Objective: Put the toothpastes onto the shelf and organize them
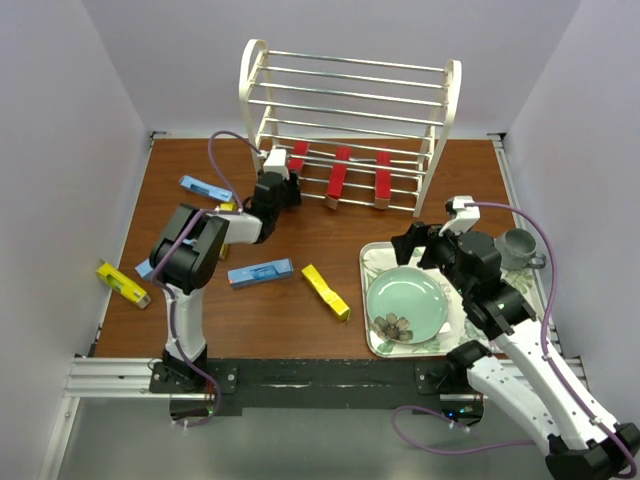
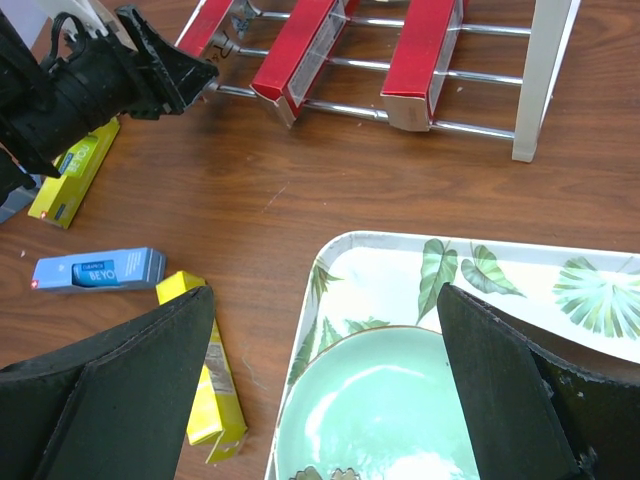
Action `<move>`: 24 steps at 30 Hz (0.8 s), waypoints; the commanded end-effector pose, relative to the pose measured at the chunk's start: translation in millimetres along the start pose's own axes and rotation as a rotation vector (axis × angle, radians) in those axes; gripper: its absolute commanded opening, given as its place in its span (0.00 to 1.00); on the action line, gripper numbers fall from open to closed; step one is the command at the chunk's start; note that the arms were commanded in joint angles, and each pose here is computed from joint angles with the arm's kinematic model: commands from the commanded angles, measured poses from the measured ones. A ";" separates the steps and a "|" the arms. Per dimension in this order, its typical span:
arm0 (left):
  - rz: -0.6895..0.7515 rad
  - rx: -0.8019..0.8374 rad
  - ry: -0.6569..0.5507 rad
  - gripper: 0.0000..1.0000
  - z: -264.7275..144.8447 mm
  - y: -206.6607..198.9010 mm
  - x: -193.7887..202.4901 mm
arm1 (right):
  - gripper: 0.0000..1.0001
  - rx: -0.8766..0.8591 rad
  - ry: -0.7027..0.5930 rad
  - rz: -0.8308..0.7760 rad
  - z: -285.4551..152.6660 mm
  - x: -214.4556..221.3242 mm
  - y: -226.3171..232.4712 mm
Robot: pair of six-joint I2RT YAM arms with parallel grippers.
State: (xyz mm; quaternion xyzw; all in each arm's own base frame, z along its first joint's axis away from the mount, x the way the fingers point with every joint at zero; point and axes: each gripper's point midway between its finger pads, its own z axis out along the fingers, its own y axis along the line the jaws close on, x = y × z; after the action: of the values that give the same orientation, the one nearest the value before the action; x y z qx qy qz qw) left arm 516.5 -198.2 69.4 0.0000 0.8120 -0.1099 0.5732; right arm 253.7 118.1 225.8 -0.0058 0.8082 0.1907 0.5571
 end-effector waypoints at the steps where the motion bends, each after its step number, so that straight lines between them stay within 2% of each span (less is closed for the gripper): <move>1: -0.048 0.034 -0.088 0.61 -8.5 -9.0 -37.9 | 0.99 -0.029 -0.034 0.002 1.0 -7.8 5.7; 9: -0.054 0.059 -0.085 0.61 -10.6 -15.4 -38.4 | 0.99 -0.032 -0.031 0.009 0.5 -7.1 6.6; 14: -0.053 0.019 -0.083 0.61 -12.8 -7.3 -36.3 | 0.99 -0.039 -0.031 0.008 0.3 -7.7 7.9; 24: -0.031 -0.010 -0.075 0.79 -45.5 2.1 -46.6 | 0.99 -0.054 0.000 -0.006 1.4 -2.5 10.0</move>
State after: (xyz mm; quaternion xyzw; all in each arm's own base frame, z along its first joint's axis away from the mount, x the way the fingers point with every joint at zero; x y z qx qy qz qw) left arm 498.8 -190.9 86.0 -0.0098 0.8114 -0.1155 0.5728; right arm 251.8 122.2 225.8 -0.0131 0.8084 0.2004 0.5533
